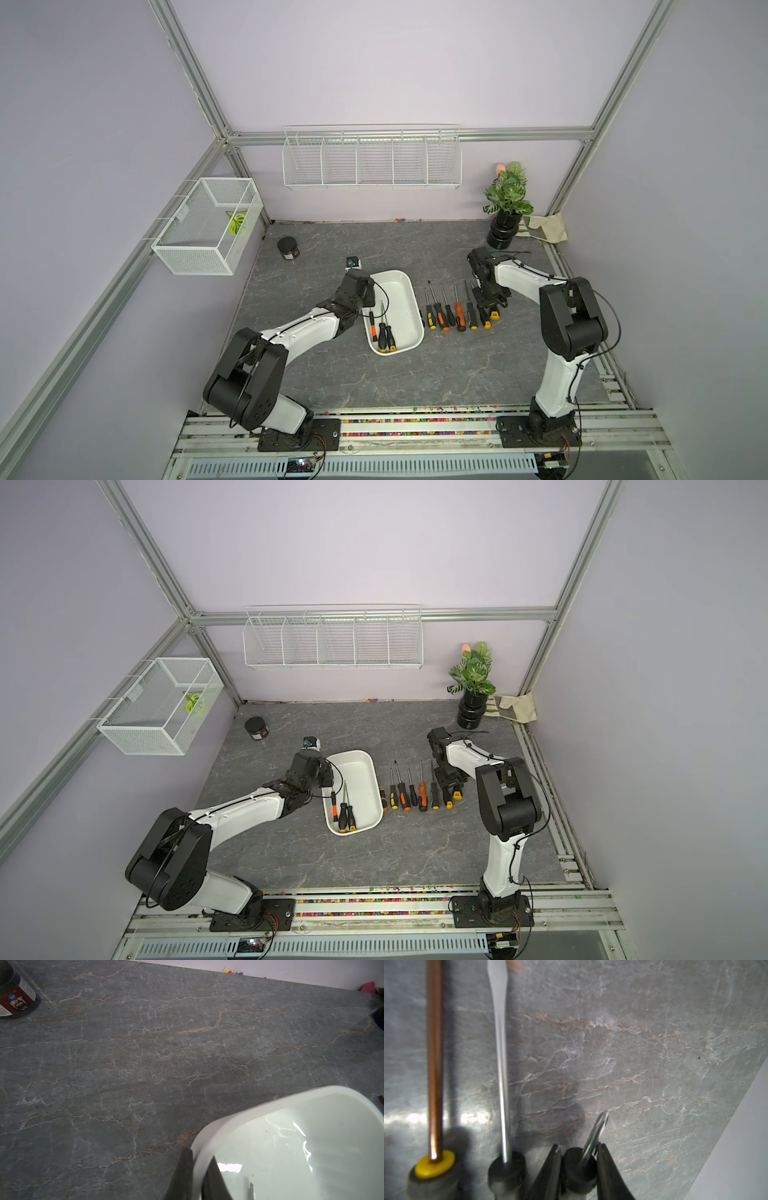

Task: Take out the screwdriver from the storage box
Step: Place the screwdriver at the center of the board.

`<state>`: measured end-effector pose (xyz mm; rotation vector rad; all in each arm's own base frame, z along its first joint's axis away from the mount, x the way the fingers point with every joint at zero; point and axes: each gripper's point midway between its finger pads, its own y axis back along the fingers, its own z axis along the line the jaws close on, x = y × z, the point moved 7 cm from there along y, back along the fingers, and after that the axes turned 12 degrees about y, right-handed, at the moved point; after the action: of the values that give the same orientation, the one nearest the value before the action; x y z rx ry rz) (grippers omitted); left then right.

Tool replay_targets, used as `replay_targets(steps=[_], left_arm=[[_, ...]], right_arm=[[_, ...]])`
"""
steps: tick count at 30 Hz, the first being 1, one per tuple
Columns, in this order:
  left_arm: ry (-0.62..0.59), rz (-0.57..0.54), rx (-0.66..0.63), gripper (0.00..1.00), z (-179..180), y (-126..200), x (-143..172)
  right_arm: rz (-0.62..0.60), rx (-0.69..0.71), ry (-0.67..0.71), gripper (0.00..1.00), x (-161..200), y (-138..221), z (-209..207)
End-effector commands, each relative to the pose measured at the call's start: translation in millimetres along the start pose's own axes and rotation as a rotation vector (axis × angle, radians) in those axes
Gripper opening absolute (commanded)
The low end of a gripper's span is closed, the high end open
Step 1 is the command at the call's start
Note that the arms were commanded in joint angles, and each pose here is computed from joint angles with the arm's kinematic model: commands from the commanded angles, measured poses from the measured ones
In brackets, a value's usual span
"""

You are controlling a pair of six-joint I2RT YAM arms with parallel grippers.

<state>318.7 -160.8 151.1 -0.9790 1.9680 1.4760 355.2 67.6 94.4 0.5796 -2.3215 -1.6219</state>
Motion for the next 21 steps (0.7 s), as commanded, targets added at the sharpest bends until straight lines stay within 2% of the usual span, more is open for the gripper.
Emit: replay_targets(steps=[1, 10, 21], left_arm=[[-0.009, -0.013, -0.009, 0.0, 3, 0, 0], [-0.009, -0.013, -0.006, 0.0, 2, 0, 0], [-0.013, -0.008, 0.0, 0.0, 0, 0, -1]], right_arm=[[0.029, -0.028, 0.017, 0.06, 5, -10, 7], [-0.01, -0.04, 0.001, 0.21, 2, 1, 5], [-0.037, -0.059, -0.016, 0.27, 0, 6, 5]])
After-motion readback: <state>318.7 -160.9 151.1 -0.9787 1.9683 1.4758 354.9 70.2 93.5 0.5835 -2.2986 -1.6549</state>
